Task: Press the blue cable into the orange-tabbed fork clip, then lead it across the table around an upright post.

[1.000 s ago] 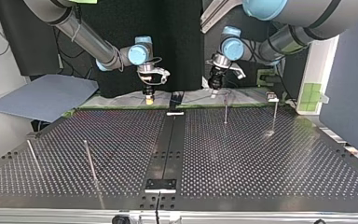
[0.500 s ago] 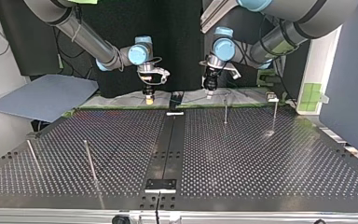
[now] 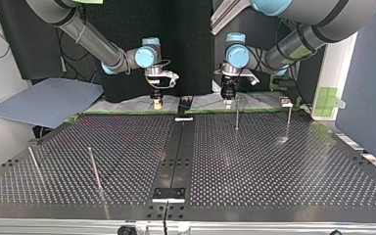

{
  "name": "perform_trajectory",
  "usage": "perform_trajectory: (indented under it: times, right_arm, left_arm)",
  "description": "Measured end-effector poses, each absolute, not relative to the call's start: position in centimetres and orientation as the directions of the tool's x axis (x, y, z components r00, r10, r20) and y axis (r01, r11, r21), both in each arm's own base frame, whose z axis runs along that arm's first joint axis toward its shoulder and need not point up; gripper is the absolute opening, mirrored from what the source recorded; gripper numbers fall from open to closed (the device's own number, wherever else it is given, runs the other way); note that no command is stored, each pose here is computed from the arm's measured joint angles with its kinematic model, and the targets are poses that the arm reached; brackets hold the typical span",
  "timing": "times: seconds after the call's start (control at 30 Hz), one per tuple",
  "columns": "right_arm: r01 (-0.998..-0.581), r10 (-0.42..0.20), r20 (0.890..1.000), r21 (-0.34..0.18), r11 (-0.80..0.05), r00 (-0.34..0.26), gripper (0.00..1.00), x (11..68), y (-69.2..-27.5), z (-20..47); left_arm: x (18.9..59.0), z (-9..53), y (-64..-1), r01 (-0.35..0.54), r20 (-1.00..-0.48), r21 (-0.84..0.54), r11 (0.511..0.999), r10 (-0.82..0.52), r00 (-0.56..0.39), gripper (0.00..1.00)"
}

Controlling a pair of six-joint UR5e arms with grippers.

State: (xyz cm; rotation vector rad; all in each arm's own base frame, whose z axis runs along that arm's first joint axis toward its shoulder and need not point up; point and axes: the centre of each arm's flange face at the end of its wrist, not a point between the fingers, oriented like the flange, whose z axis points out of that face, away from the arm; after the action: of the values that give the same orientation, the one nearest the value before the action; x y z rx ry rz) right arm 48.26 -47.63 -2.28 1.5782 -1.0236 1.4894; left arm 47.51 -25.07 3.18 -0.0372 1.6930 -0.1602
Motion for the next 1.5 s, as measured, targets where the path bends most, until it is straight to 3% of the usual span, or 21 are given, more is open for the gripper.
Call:
perform_trajectory:
  times: [0.5,1.2,1.27,1.3,1.33,1.37,1.4,1.43,1.47,1.5]
  right_arm:
    - [-0.907,-0.071,0.997,-0.021,-0.421,0.01,0.0,48.3,-47.5,-2.4]
    - [-0.908,-0.073,0.997,-0.019,-0.418,0.013,0.0,48.1,-47.7,-2.5]
    - [-0.908,-0.073,0.997,-0.018,-0.418,0.014,0.0,48.1,-47.7,-2.5]
    - [-0.908,-0.073,0.997,-0.018,-0.418,0.014,0.0,48.1,-47.7,-2.5]
    - [-0.908,-0.072,0.997,-0.018,-0.418,0.014,0.0,48.1,-47.7,-2.5]
    - [-0.908,-0.072,0.997,-0.018,-0.418,0.014,0.0,48.1,-47.7,-2.5]
    - [-0.908,-0.072,0.997,-0.017,-0.418,0.014,0.0,48.1,-47.7,-2.5]
    - [-0.908,-0.071,0.997,-0.017,-0.419,0.014,0.0,48.1,-47.7,-2.5]
    - [-0.908,-0.071,0.997,-0.017,-0.419,0.014,0.0,48.1,-47.7,-2.5]
    - [-0.908,-0.071,0.997,-0.017,-0.418,0.015,0.0,48.1,-47.7,-2.5]
  left_arm:
    - [49.4,3.4,-25.8,0.089,-0.981,-0.137,0.987,-0.123,-0.151,0.98]
    - [50.9,1.3,-26.1,0.045,-0.976,-0.11,0.993,-0.099,-0.194,0.98]
    - [50.9,1.3,-26.1,0.045,-0.976,-0.108,0.993,-0.097,-0.194,0.95]
    - [50.9,1.3,-26.1,0.044,-0.977,-0.106,0.993,-0.095,-0.193,0.89]
    - [50.9,1.3,-26.1,0.043,-0.977,-0.103,0.994,-0.093,-0.193,0.76]
    - [50.9,1.3,-26.1,0.04,-0.977,-0.1,0.994,-0.09,-0.192,0.76]
    - [50.9,1.3,-26.1,0.036,-0.978,-0.093,0.995,-0.084,-0.192,0.56]
    - [50.8,1.3,-26.1,0.032,-0.978,-0.087,0.996,-0.079,-0.191,0.43]
    - [50.8,1.3,-26.1,0.029,-0.979,-0.079,0.996,-0.072,-0.191,0.43]
    - [50.8,1.3,-26.1,0.027,-0.98,-0.069,0.997,-0.063,-0.19,0.3]
